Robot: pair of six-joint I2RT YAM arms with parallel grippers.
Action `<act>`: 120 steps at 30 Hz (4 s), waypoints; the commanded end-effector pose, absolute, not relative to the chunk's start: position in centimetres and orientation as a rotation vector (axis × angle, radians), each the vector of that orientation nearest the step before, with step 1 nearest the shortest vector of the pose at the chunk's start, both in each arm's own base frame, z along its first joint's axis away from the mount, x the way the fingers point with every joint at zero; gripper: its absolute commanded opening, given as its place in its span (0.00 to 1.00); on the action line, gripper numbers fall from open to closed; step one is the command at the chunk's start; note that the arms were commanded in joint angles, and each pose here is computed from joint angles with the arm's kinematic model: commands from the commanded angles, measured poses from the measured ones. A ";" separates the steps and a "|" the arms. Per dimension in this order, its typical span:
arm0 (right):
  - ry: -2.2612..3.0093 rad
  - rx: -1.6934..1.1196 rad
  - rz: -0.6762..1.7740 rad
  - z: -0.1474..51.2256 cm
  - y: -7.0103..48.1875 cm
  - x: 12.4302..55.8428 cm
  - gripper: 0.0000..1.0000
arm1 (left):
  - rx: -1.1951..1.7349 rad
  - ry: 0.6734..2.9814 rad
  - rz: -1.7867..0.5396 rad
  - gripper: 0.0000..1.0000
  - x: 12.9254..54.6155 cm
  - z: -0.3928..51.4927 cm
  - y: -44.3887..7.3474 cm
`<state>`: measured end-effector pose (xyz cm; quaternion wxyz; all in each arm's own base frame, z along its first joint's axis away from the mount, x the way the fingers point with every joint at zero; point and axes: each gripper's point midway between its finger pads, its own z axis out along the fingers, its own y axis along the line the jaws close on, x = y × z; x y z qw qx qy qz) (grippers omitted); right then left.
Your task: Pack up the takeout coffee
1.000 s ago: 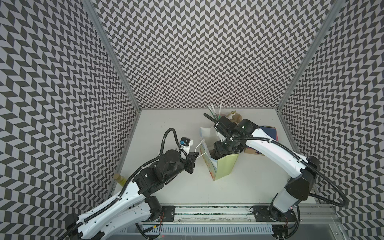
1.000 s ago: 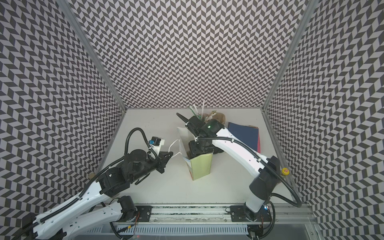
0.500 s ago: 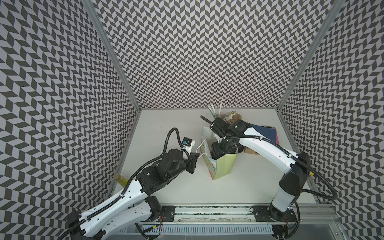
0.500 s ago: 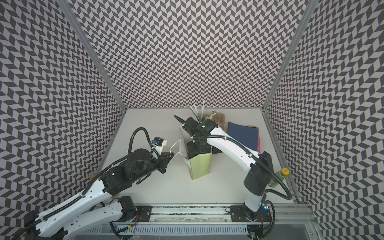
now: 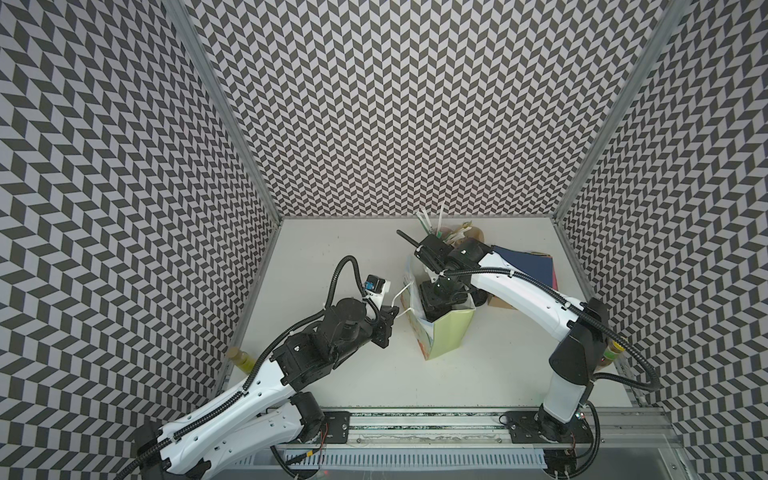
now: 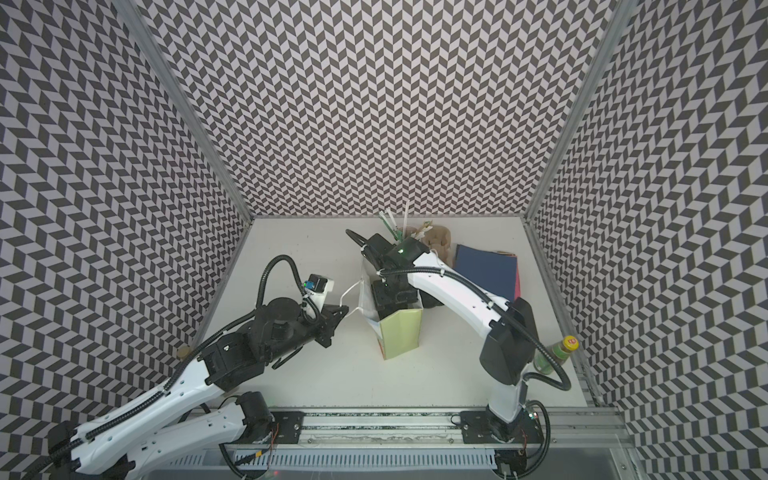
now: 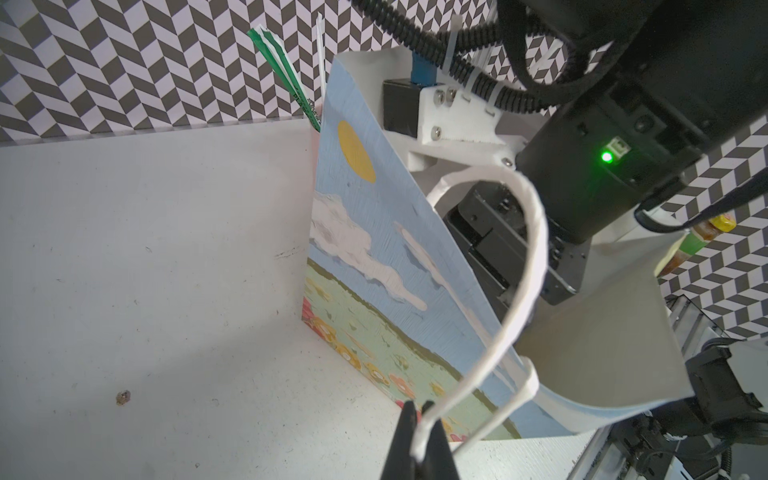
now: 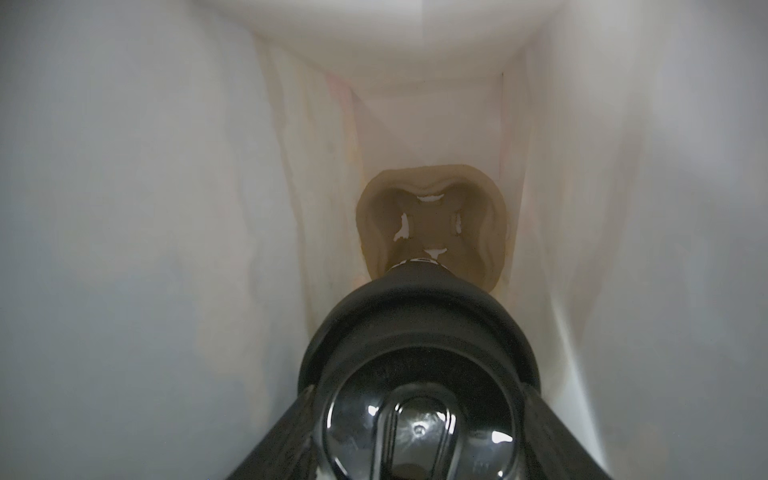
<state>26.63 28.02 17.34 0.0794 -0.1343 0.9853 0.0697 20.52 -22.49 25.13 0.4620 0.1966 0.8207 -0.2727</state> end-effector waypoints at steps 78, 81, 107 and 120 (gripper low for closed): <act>3.074 -0.448 -0.041 12.5 25.0 23.9 0.00 | 0.464 2.023 -0.619 0.00 20.7 24.9 -21.4; 3.083 -0.458 -0.071 11.9 24.8 23.6 0.00 | 0.465 2.025 -0.618 0.00 20.7 24.9 -21.4; 3.058 -0.485 -0.052 12.4 25.6 24.1 0.21 | 0.465 2.026 -0.617 0.00 20.7 24.9 -21.4; 3.004 -0.474 0.033 14.7 26.3 24.7 0.51 | 0.463 2.034 -0.614 0.00 20.7 24.7 -21.4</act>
